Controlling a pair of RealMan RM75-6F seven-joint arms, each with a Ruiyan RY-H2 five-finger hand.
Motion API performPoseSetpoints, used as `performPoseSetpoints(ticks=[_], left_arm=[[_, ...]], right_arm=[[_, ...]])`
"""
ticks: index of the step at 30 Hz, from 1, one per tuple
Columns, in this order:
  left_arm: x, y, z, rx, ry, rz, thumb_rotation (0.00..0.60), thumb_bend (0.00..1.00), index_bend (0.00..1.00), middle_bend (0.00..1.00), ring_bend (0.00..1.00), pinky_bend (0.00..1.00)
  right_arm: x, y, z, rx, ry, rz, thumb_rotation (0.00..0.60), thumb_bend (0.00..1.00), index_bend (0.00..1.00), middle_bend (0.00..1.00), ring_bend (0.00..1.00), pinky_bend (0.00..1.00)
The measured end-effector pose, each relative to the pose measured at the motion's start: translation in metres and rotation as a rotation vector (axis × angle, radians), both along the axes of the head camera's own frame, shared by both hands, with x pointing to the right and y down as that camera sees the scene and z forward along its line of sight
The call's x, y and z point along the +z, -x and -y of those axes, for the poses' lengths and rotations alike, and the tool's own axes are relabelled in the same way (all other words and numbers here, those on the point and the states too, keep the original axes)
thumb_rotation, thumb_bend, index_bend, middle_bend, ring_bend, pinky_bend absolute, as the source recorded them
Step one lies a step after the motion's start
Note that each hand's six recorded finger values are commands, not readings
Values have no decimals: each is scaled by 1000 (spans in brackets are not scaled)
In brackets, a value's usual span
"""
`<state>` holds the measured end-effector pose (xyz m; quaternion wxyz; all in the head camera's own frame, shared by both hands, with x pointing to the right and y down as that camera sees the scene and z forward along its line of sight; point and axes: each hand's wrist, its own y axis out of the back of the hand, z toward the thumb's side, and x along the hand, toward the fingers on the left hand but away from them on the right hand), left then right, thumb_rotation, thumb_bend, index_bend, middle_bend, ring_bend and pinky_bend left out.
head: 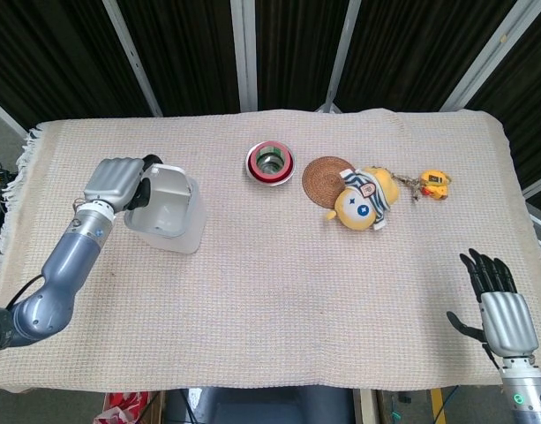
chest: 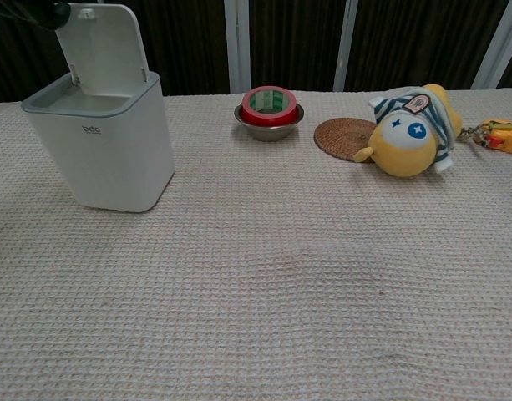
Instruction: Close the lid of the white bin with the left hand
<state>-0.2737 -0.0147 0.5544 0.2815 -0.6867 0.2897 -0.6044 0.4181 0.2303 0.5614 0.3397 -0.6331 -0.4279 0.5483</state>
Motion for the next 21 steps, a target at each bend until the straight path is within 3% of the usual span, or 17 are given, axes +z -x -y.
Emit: performPoseSetpoints(ticks=[9, 21], left_arm=[[-13, 7, -26, 43, 37, 5, 600, 771, 260, 1000, 977, 995], [-9, 19, -54, 71, 85, 23, 600, 771, 264, 1000, 977, 995]], right_arm=[[-1, 1, -1, -2, -2, 8, 600, 237, 0, 0, 0, 0], [-1, 2, -2, -6, -5, 8, 600, 237, 0, 0, 0, 0]])
